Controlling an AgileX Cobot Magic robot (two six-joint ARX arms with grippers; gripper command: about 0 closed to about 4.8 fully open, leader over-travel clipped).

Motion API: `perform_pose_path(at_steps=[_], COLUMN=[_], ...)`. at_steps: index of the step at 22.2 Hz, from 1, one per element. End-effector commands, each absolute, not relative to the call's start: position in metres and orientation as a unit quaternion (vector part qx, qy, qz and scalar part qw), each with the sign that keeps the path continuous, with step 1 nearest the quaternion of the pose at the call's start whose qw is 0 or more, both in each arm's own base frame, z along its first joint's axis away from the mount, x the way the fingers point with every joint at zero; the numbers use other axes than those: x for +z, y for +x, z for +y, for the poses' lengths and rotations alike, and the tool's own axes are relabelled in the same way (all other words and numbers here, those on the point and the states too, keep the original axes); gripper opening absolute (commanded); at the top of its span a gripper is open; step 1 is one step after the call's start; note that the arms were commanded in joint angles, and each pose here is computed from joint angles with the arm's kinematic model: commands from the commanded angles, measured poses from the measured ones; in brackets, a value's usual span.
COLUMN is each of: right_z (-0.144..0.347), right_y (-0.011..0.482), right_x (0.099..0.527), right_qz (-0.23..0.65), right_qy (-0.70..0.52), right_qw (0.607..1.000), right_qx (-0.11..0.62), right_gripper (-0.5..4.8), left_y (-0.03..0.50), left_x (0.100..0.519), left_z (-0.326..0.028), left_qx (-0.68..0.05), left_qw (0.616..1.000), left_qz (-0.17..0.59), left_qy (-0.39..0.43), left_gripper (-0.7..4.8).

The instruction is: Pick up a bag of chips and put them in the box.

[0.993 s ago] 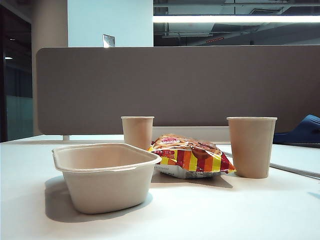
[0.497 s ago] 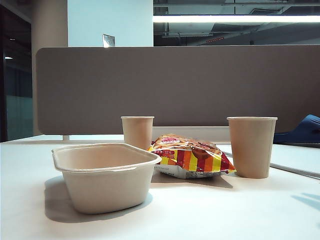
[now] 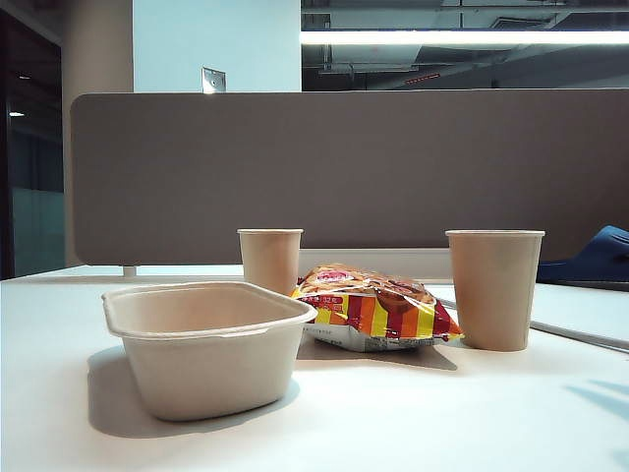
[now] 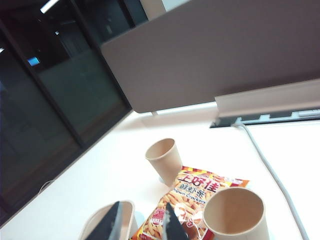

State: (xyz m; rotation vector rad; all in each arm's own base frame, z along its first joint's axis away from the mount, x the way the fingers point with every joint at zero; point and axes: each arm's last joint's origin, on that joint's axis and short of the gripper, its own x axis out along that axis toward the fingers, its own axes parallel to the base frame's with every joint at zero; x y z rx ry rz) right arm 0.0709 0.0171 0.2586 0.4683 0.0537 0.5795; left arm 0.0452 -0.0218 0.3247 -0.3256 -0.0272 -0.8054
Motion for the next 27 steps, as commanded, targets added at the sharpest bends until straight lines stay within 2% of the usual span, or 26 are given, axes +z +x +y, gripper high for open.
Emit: perform_pose_path(at_steps=[1, 7, 10, 16, 17, 21, 27], right_z=[0.019, 0.029, 0.042, 0.101, 0.113, 0.151, 0.165], right_y=[0.078, 0.092, 0.102, 0.130, 0.132, 0.139, 0.154], right_x=[0.267, 0.285, 0.290, 0.271, 0.266, 0.247, 0.223], right_qz=[0.071, 0.107, 0.131, 0.229, 0.231, 0.241, 0.285], right_qy=[0.238, 0.211, 0.203, 0.148, 0.135, 0.113, 0.126], right_qw=[0.927, 0.928, 0.927, 0.915, 0.919, 0.927, 0.926], right_qx=[0.280, 0.289, 0.288, 0.296, 0.290, 0.264, 0.214], right_gripper=[1.08, 1.08, 1.08, 1.07, 1.07, 1.03, 1.03], left_y=[0.049, 0.061, 0.074, 0.105, 0.109, 0.117, 0.119], left_x=[0.341, 0.357, 0.354, 0.342, 0.340, 0.331, 0.311], left_z=[-0.023, -0.023, -0.024, -0.031, -0.035, -0.062, -0.116], left_qx=[-0.403, -0.391, -0.381, -0.388, -0.393, -0.398, -0.385], left_qw=[0.904, 0.912, 0.913, 0.900, 0.899, 0.899, 0.895], left_qz=[0.027, 0.035, 0.073, 0.142, 0.149, 0.174, 0.220], left_qy=[-0.138, -0.114, -0.128, -0.135, -0.125, -0.056, 0.053], left_gripper=[0.85, 0.85, 0.85, 1.08, 1.33, 1.34, 1.34])
